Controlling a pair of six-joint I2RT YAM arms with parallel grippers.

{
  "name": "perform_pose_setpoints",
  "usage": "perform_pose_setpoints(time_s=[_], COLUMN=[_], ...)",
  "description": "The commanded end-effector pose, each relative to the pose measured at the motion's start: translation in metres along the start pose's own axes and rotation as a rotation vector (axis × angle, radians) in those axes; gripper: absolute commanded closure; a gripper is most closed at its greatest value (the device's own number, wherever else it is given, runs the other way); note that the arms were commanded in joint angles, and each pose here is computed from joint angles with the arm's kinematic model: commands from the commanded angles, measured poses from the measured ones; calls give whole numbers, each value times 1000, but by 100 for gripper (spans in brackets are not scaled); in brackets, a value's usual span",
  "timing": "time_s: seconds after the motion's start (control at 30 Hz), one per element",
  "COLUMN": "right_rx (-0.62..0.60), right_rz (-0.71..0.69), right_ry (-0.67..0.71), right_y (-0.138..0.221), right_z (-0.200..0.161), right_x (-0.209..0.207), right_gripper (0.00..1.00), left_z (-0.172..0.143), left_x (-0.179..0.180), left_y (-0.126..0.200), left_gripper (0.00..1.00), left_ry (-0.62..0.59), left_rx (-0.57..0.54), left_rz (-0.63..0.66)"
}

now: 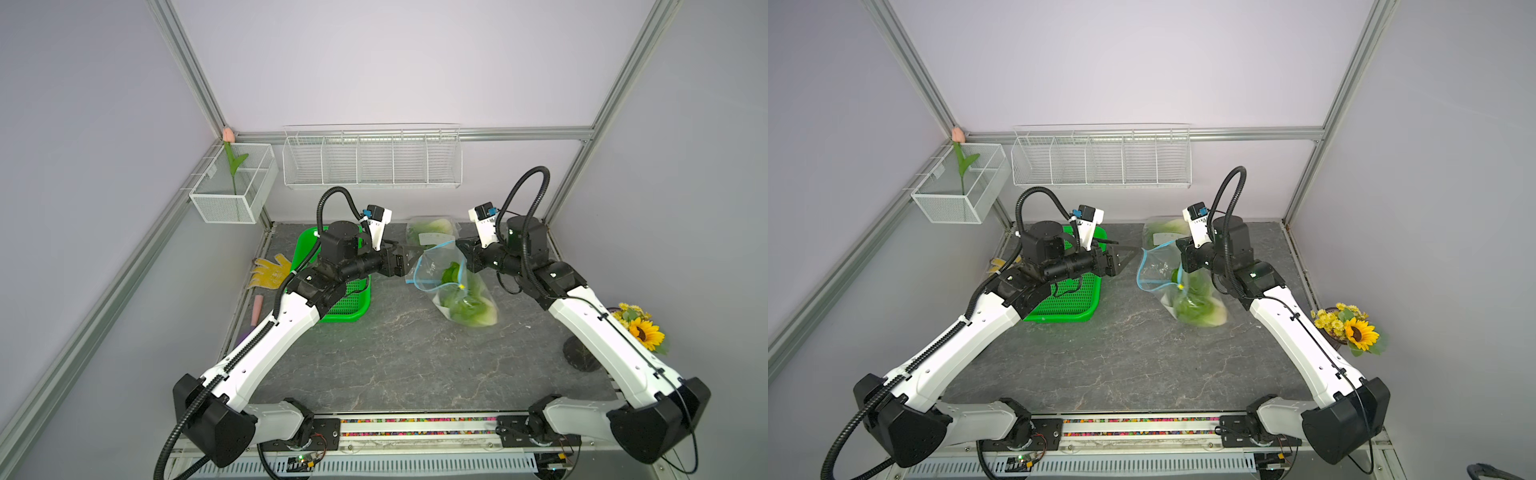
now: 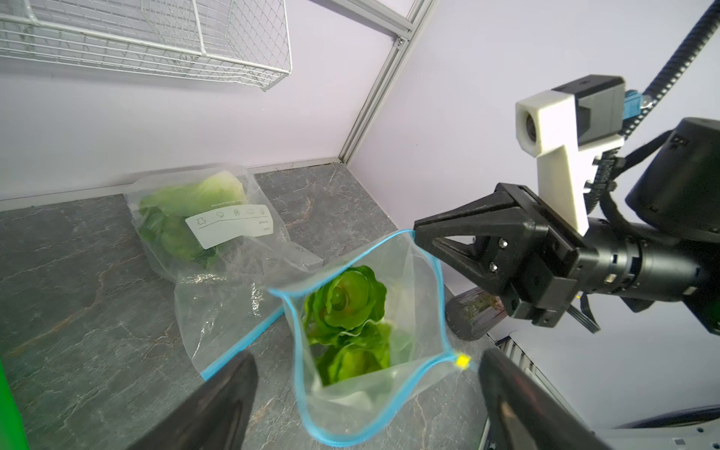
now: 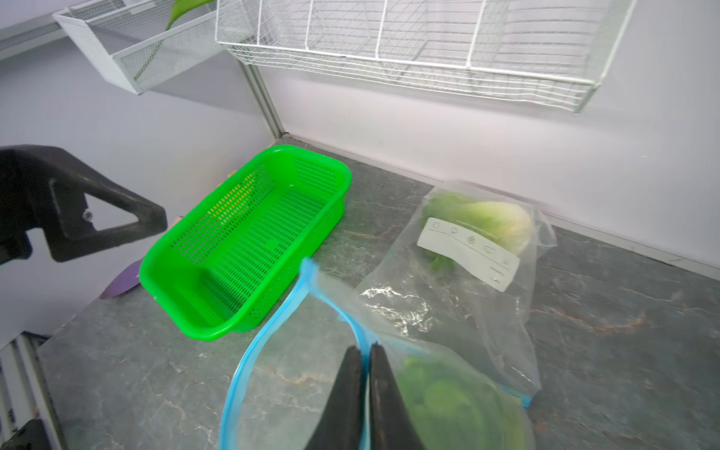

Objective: Open the zip-top bag and take out the chinese cabbages
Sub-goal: Adjust the zipper food storage bag at the center of the board.

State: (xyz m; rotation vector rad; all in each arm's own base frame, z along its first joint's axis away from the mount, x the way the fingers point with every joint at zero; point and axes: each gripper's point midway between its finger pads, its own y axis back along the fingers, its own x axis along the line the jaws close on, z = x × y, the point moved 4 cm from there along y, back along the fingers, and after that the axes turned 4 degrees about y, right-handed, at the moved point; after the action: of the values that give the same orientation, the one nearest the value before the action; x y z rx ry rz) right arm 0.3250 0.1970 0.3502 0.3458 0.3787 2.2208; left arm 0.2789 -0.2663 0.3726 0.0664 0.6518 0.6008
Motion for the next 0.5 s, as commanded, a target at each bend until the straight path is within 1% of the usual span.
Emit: perform_pose_setpoints(time_s=[0.0, 0.13, 0.2, 0.33, 0.4, 0.47], right_rx=[-72, -65, -60, -47, -41, -38], right_rz=[61, 97, 119, 144, 147, 146], right_ry=[-18, -20, -15, -6, -5, -7], right_y=[-5, -10, -12, -12, -13, -14], right_z=[12, 7, 4, -1, -3, -5], right_x=[9, 13, 15, 18, 18, 18], right_gripper=[90, 90, 90, 90, 90, 90], left_z=[-6, -17, -19, -10, -7, -9], left_x=[-2, 9, 18, 29, 29, 25], left_y=[6, -8, -15, -28, -40, -52], left_gripper=[16, 31, 38, 46, 49, 51], left_ry=[132, 276, 314, 308, 319, 331], left_rx=[-18, 12, 12, 6, 35, 89], left_rz=[87, 155, 202, 292, 288, 257])
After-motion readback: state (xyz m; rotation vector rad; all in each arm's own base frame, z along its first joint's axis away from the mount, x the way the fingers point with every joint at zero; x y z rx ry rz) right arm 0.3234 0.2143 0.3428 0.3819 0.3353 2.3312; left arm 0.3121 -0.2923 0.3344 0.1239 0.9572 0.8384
